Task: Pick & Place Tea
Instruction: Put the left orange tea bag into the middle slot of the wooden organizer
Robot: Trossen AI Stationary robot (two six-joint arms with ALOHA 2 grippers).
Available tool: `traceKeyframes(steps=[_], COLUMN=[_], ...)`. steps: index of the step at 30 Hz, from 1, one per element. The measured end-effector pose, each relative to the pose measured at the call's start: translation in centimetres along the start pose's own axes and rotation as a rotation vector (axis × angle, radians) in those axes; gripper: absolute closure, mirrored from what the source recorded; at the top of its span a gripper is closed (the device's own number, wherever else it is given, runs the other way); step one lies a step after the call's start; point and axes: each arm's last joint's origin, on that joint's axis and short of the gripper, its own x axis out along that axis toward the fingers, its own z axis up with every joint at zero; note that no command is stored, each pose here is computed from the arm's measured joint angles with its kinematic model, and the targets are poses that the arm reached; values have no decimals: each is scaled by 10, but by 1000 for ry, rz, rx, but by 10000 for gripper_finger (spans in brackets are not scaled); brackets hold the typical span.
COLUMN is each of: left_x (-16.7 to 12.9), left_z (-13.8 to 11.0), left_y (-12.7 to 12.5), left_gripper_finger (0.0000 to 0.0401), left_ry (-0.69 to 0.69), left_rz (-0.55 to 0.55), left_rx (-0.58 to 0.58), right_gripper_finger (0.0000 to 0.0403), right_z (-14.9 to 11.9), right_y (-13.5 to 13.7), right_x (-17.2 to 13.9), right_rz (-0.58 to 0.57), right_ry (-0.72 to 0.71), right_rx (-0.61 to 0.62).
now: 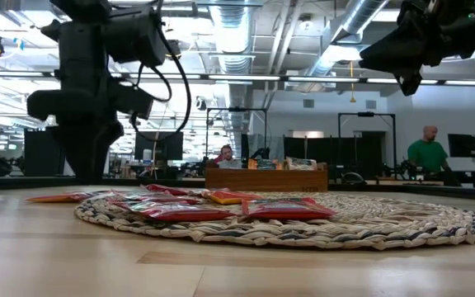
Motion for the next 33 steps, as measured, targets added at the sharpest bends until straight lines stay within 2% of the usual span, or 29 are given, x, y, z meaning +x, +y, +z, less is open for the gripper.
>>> traceKeyframes(steps=[10, 16, 20, 25, 31, 33], left_x=[29, 30, 30, 30, 25, 21], left_z=[0, 0, 0, 0, 5, 7], left_y=[-2, -3, -2, -2, -3, -2], left_gripper_finger=[183, 195, 228, 292, 380, 395], left_ry=[130, 141, 139, 134, 138, 156], left_rz=[22, -4, -3, 11, 73, 118], left_rx=[6, 41, 45, 50, 55, 58], right_gripper_finger=[333, 333, 333, 333, 333, 333], right_z=[0, 0, 0, 0, 0, 0], right_y=[0, 0, 0, 0, 0, 0], right_x=[0, 0, 0, 0, 0, 0], right_rz=[11, 11, 11, 11, 11, 11], right_ry=[3, 3, 3, 3, 3, 3], right_rx=[1, 1, 1, 1, 1, 0])
